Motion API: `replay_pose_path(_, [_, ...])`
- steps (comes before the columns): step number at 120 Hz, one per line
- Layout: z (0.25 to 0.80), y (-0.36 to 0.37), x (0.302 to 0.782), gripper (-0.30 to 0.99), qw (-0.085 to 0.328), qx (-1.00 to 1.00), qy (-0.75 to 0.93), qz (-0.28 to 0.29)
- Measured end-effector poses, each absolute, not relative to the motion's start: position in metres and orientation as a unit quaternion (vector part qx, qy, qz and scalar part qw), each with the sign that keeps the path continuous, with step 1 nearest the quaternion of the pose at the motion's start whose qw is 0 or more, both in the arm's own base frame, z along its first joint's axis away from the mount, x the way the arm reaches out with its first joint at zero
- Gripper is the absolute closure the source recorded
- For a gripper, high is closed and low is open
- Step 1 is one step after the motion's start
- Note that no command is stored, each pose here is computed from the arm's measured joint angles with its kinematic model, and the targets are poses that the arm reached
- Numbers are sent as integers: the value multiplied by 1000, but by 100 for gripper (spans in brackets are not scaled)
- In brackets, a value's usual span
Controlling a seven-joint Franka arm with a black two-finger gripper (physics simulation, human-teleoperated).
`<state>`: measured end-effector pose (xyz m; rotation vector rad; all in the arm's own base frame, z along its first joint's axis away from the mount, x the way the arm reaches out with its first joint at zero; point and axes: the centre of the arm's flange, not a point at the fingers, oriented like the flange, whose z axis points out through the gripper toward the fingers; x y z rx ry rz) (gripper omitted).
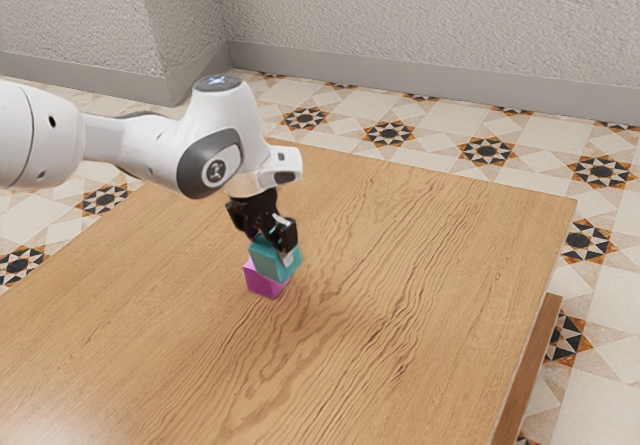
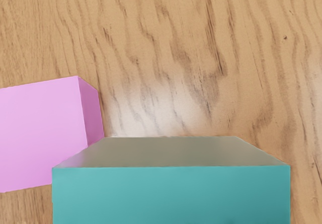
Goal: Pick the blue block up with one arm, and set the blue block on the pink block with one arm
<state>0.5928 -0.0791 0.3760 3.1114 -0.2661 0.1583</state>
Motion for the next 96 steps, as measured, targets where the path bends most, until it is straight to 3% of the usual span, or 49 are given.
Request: replay_pose_path(96, [366, -17, 631, 39, 3, 998, -61, 32])
